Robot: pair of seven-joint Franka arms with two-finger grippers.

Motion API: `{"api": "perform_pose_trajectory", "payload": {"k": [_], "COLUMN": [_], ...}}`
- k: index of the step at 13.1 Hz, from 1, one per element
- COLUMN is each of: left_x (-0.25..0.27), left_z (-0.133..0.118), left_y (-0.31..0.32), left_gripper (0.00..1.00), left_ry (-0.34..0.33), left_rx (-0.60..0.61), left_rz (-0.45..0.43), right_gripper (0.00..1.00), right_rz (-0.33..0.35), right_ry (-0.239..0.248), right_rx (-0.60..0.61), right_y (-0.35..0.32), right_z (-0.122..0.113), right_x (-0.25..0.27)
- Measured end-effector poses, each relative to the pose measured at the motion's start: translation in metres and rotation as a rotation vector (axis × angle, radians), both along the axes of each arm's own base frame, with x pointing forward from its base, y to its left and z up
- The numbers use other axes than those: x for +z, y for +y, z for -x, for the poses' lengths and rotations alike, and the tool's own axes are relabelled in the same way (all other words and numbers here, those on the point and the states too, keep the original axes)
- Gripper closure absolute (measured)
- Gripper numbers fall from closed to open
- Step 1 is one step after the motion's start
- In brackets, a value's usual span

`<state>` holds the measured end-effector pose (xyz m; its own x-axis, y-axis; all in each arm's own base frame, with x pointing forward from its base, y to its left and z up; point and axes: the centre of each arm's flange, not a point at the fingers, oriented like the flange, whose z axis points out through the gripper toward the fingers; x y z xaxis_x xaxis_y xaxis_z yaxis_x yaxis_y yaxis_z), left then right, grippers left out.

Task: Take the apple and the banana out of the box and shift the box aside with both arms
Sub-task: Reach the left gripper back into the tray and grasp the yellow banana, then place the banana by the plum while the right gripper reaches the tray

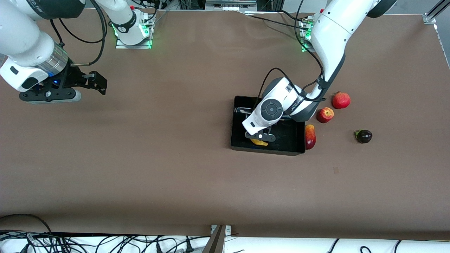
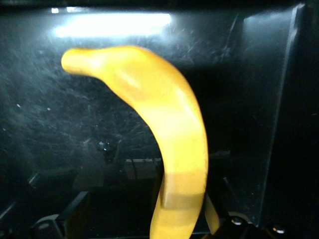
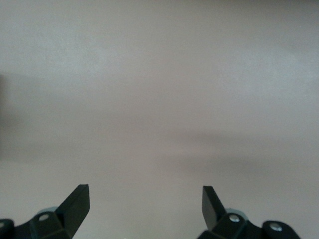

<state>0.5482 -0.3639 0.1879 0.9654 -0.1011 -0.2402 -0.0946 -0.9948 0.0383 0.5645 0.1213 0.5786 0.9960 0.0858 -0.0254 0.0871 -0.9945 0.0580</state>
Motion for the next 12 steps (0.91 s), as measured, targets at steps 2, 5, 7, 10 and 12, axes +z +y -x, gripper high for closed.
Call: {"api": "perform_pose_trajectory", "payload": {"k": [2,5,7,10,12], "left_x": [-0.008,-0.011,-0.010,0.005,0.039], "left_z": [0.004,0.006,0.004,-0.009,-0.030], "left_y": [0.002,0.004,0.006,0.017,0.034], "left_gripper": [0.05,0.30,0.52,0.64,0.64], "left_ry": [-0.002,0.003,0.003,-0.005,-0.011], "left_rx": [0.010,0.014,0.027,0.048,0.077], "left_rz": [0.001,-0.003,-0.006,-0.015,-0.028], "right_gripper": [0.00,0.00,0.00,0.00,0.00], "right_rz": [0.000,0.000,0.000,0.000,0.000], "right_ry": [0.000,0.000,0.000,0.000,0.000], "right_rx": [0.000,0.001,0.001,0.001,0.002], "right_y": [0.000,0.000,0.000,0.001,0.001], "right_z": [0.000,0.000,0.000,0.000,0.000], "right_x": [0.000,0.000,0.000,0.000,0.000]}}
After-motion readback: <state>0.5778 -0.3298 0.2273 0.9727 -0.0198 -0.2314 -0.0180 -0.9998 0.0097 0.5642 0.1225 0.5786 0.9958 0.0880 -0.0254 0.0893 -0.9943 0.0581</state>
